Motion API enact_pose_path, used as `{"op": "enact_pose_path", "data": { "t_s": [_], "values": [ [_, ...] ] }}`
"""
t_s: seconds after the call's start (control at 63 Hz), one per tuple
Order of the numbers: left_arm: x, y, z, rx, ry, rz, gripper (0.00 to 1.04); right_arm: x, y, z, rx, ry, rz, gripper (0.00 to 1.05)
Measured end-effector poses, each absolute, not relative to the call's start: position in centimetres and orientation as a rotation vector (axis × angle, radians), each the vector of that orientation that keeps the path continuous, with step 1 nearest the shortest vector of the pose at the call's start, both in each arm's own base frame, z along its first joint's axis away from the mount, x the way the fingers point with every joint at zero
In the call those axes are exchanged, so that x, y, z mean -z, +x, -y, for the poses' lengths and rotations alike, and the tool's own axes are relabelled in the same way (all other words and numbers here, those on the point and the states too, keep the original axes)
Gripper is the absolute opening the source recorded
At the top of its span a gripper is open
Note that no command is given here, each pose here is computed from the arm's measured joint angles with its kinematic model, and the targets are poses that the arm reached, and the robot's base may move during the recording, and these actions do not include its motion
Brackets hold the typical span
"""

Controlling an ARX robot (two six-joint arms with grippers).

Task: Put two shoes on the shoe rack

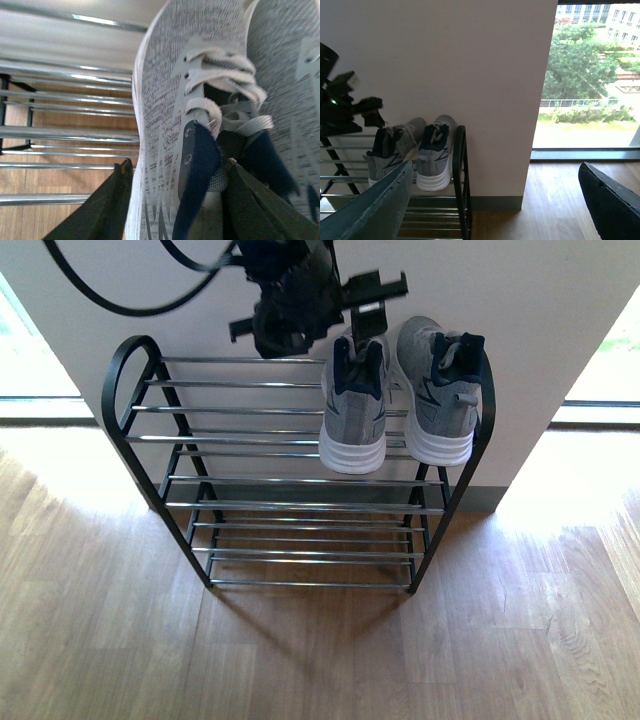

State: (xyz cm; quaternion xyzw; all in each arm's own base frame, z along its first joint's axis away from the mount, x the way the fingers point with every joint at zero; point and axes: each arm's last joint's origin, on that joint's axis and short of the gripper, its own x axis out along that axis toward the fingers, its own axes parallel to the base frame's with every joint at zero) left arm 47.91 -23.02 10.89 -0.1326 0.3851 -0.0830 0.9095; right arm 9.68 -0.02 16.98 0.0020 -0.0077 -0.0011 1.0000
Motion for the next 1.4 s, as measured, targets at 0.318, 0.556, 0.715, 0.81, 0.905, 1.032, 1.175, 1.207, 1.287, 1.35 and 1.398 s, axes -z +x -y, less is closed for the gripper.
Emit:
{"op": "enact_pose_path", "data": {
  "t_s": [0.318,0.556,0.715,0.81,0.905,1.032,1.175,1.207,1.287,1.35,1.398],
  "values": [
    [-18.6,39.4,13.0,-0.031,-0.306,-0.545,0.95,-17.0,9.7,0.0,0.003,0.004,0.015,0.96],
    [-21.7,29.4,7.0,-0.200,-0.226,-0.460,0.95,-17.0,9.7,0.0,0.003,0.004,0.015,0.96],
    [-22.6,23.4,3.8,-0.300,-0.223,-0.428,0.95,-17.0,9.7,0.0,0.003,0.004,0.015,0.96],
    [-22.7,20.6,2.2,-0.364,-0.231,-0.386,0.95,-17.0,9.7,0.0,0.002,0.004,0.015,0.96],
    [-22.1,18.3,1.3,-0.402,-0.249,-0.392,0.95,-17.0,9.7,0.0,0.002,0.004,0.015,0.96],
    [-21.1,17.7,0.4,-0.184,-0.250,-0.245,0.83,-17.0,9.7,0.0,0.002,0.004,0.015,0.96],
    [-20.4,16.1,0.1,0.007,-0.071,-0.005,0.53,-17.0,9.7,0.0,0.001,0.004,0.015,0.96],
    [-20.2,15.8,0.1,0.005,-0.052,0.001,0.46,-17.0,9.7,0.0,0.002,0.004,0.015,0.96],
    [-19.7,15.3,0.1,0.004,-0.033,-0.001,0.33,-17.0,9.7,0.0,0.002,0.004,0.015,0.96],
    [-19.2,14.9,0.1,0.003,-0.023,-0.005,0.23,-17.0,9.7,0.0,0.002,0.004,0.015,0.96],
    [-19.0,14.7,0.1,0.003,-0.020,-0.006,0.15,-17.0,9.7,0.0,0.002,0.004,0.015,0.96]
  ]
}}
